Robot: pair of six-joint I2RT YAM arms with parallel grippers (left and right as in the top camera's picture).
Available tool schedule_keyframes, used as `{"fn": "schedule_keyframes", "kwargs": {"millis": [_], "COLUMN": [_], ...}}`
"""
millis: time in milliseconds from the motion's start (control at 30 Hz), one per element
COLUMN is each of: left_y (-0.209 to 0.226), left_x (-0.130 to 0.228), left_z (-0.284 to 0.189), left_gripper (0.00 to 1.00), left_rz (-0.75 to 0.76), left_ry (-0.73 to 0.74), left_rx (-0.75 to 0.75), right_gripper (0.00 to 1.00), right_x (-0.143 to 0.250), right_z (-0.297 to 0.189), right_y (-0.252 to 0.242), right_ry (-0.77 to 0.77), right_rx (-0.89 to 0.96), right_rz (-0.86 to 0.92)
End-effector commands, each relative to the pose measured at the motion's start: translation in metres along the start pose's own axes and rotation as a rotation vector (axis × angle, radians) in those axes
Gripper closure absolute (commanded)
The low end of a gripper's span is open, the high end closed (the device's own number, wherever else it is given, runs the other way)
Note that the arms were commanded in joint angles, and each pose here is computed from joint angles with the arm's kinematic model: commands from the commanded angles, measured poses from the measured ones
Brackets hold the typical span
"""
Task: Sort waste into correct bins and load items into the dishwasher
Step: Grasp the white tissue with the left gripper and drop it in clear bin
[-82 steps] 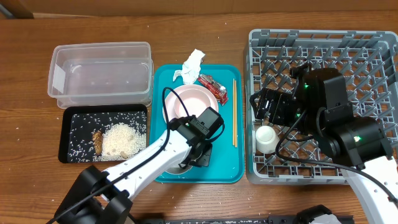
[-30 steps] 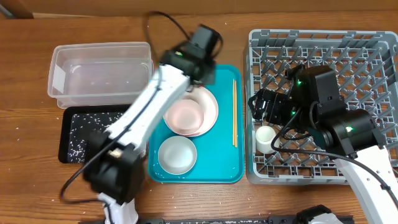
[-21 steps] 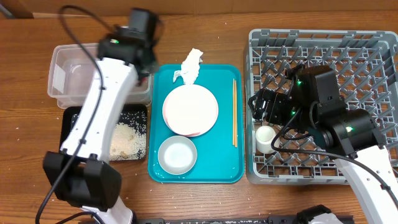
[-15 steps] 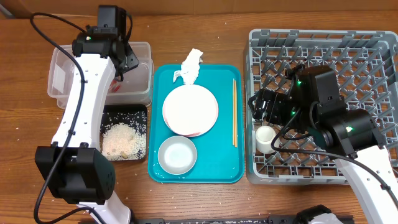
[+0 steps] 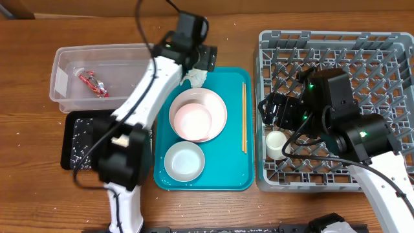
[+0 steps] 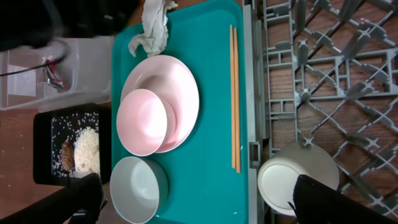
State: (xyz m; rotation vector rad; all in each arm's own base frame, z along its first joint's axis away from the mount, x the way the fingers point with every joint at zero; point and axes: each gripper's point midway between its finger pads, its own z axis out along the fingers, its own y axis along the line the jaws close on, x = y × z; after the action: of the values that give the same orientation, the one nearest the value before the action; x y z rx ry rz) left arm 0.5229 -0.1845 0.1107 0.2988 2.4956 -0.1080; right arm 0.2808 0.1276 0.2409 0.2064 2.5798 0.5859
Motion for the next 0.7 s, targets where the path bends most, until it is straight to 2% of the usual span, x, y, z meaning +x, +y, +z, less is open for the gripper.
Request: {"fn": "schedule_keyframes", "kwargs": {"millis": [0,133,233,300,333,400,433,567,667], "left_y": [0.011,0.009,0.005,0.004,0.004,0.004,0.003,0.006,0.016], "left_x": [0.019,0.039,0.051,0.056,0.058,0.06,0.06,0.037,0.004], "left_z": [0.037,0.062,0.073,0.077,0.077,0.077,0.074,0.042,-0.006], "left_gripper": [0.14,0.2,0.33,0.49,0.6,0.92,0.96,0.96,0.96], "left_rz": [0.042,0.045,0.048,0.05,0.05,0.05,0.046,-0.033,-0.116], "left_ry": [0.046,0.097,0.128,0.142,0.15,0.158,0.16,0.129,0.052], "left_rx": [-0.03,-0.019,-0.002,-0.001,0.001,0.001,0.004,0.001,-0.003], "right_gripper": [0.0,0.0,0.0,0.0,0.0,0.0,0.0,0.0,0.0], "right_x": [-0.002,-0.002,-0.002,-0.003,-0.003,-0.003,-0.003,-0.003,-0.003], "right_z": [-0.003,-0.003,-0.003,-0.003,-0.003,-0.003,-0.003,-0.003,-0.003], "right_y": [0.005,0.005,0.005,0.005,0.005,0.005,0.005,0.005,0.005], "right_ry": [-0.011,-0.011,-0.011,-0.012,-0.012,-0.012,-0.012,-0.012,-0.012], "right_rx": [-0.013,-0.013,-0.013,-0.013,-0.013,-0.013,-0.013,-0.013,-0.013], "right_rz": [-0.007,-0.006,-0.007,-0.006,-0.007,-0.006,-0.007,-0.007,-0.007]}}
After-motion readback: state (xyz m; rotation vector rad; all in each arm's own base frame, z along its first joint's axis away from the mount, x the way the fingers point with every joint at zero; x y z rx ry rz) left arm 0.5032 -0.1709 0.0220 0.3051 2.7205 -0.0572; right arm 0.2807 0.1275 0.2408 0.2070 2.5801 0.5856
